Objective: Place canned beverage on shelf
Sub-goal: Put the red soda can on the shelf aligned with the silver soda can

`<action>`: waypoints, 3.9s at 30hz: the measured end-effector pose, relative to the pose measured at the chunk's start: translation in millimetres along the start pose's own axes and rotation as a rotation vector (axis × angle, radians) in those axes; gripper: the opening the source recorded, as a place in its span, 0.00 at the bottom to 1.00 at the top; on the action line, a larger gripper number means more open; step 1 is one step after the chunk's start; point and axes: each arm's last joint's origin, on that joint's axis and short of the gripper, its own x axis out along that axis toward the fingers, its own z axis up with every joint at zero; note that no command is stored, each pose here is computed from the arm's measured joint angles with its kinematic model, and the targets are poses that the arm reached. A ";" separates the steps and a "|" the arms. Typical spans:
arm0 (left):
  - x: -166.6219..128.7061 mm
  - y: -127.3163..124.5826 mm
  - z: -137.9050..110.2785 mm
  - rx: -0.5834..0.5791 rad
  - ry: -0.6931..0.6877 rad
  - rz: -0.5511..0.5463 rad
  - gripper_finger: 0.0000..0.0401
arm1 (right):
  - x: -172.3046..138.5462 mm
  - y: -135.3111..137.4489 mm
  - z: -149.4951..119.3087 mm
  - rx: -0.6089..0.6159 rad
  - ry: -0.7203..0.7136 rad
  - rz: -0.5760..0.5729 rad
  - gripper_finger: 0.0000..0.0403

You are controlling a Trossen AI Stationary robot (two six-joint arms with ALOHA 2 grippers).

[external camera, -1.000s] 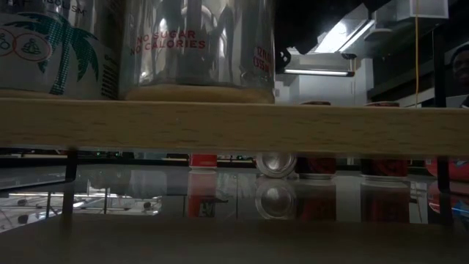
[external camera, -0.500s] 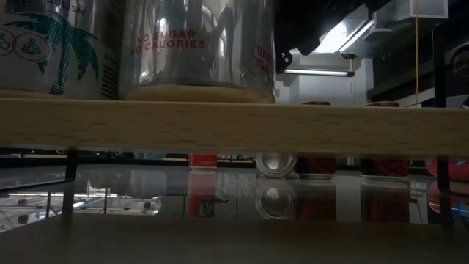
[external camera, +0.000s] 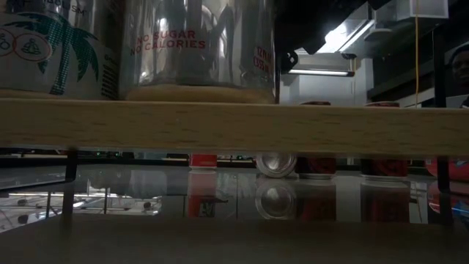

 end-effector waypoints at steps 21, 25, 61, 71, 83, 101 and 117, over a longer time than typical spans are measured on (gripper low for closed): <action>-0.3 -7.8 -0.3 0.014 0.000 -0.026 0.97 | 0.0 0.2 0.3 -0.001 -0.003 0.001 0.73; -0.6 -11.7 -0.5 0.025 -0.001 -0.039 0.97 | -0.1 0.1 0.3 0.000 -0.003 0.001 0.73; 41.2 -12.0 -10.4 0.018 0.021 -0.080 0.97 | -0.5 2.2 0.0 -0.001 0.006 0.078 0.73; 41.2 -12.0 -10.7 0.018 0.022 -0.080 0.97 | -0.5 2.2 0.1 -0.001 0.005 0.078 0.75; 41.2 -12.0 -10.8 0.019 0.023 -0.080 0.97 | -0.8 2.6 1.0 -0.001 -0.003 0.080 0.95; 41.1 -12.0 -10.8 0.018 0.023 -0.080 0.97 | -1.1 2.3 1.0 -0.001 0.004 0.078 0.95; 41.1 -12.0 -10.8 0.018 0.023 -0.080 0.97 | -5.8 6.1 13.6 -0.003 -0.008 0.168 0.95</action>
